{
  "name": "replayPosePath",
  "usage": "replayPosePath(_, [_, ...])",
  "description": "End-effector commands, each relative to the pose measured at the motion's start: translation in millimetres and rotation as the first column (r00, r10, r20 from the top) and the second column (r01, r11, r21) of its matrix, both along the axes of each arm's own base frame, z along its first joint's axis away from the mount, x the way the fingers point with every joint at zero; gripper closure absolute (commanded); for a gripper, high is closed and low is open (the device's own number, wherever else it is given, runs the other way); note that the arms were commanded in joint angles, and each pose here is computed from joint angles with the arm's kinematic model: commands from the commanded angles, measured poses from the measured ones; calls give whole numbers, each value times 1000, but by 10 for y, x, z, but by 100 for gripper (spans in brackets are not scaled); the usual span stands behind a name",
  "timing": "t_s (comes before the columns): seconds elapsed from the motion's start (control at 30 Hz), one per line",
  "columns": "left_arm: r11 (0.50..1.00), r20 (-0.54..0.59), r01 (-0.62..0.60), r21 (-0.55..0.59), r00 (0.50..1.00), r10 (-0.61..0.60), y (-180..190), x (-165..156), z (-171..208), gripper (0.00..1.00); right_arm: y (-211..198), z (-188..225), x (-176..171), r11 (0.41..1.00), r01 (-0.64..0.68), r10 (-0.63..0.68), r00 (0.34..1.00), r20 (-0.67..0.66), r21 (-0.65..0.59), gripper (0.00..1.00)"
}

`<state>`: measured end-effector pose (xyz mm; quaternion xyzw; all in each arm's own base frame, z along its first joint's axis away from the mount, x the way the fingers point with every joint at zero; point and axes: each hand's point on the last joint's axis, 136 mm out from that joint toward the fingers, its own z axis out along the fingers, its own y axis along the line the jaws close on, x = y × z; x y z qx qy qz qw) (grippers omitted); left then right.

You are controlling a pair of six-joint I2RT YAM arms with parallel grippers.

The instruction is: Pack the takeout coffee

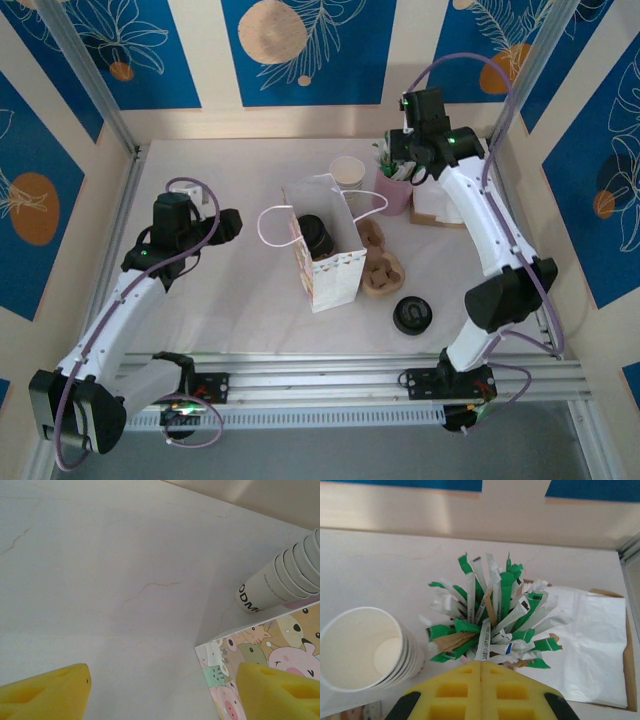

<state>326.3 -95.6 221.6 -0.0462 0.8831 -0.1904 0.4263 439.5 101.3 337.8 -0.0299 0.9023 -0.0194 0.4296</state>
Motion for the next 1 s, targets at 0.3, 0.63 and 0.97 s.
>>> replayPosePath(0.3, [1000,8,26,-10,1000,-26,-63,-22,0,23,262,1456,-1098,958,-212,136,929,345,195,100])
replayPosePath(0.63, [999,36,35,-5,999,-35,-62,-32,63,23,347,1831,-1813,875,-382,224,864,451,297,100])
replayPosePath(0.97, [999,88,54,-11,995,-52,-80,-48,124,23,630,1784,-2474,696,-622,448,766,461,359,100])
